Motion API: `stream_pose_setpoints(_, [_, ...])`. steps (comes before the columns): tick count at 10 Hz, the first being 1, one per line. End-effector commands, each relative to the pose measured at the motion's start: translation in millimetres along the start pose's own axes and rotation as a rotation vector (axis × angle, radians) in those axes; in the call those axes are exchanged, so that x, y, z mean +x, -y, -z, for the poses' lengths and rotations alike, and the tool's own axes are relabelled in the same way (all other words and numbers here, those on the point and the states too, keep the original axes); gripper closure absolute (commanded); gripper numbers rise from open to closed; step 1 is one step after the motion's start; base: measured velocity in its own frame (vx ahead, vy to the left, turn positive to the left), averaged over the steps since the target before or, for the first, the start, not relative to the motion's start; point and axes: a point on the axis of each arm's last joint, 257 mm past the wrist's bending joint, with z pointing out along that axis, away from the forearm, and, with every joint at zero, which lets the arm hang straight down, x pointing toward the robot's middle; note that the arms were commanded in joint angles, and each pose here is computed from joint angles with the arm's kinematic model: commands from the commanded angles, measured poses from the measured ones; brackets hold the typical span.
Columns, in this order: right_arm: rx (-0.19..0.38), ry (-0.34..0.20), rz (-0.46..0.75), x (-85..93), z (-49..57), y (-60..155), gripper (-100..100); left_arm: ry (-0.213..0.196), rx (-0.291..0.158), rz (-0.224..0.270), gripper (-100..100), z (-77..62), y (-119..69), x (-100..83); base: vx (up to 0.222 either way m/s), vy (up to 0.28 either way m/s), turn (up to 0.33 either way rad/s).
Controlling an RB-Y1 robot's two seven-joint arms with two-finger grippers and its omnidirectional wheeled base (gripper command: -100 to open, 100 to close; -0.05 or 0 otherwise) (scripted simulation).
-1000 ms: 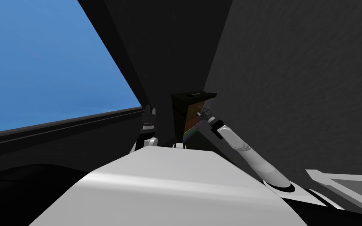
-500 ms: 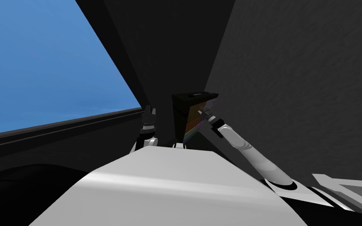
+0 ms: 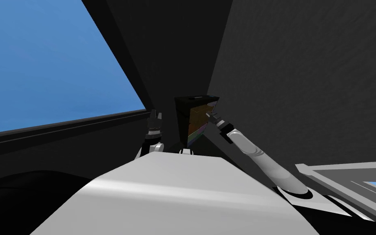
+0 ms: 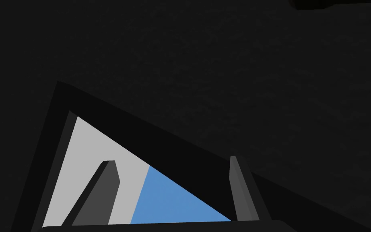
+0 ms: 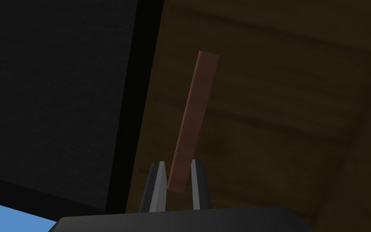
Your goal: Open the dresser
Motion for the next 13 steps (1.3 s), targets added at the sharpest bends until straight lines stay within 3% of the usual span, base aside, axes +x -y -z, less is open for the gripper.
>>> stream_pose_setpoints(1, [-0.01,0.011,-0.008,-5.5,1.6,-3.7,100,0.0,0.0,0.0,0,0.0,0.0,0.0,-0.092,-0.096,-0.041])
stream_pose_setpoints(3, [-0.017,0.019,-0.013,-9.4,2.9,-6.6,100,0.0,0.0,0.0,0,0.0,0.0,0.0,-0.125,-0.145,-0.024])
stream_pose_setpoints(4, [0.002,0.025,-0.007,1.5,-2.5,15.3,-100,0.0,0.0,0.0,0,0.0,0.0,0.0,-0.058,-0.028,-0.098])
stream_pose_setpoints(10, [0.007,0.056,-0.006,19.7,-8.4,51.9,-100,0.0,0.0,0.0,0,0.0,0.0,0.1,0.012,0.064,-0.05])
stream_pose_setpoints(11, [0.001,0.054,-0.008,15.7,-7.4,44.3,-100,0.0,0.0,0.0,0,0.1,0.0,0.0,0.0,0.02,-0.011])
stream_pose_setpoints(12, [-0.002,0.057,-0.011,15.5,-7.5,43.9,0,0.0,0.0,0.0,0,0.0,0.0,0.0,0.0,0.0,0.0])
stream_pose_setpoints(13, [-0.003,0.057,-0.011,15.3,-7.5,43.2,0,0.0,0.0,0.0,0,0.0,0.0,0.0,0.0,0.0,0.0])
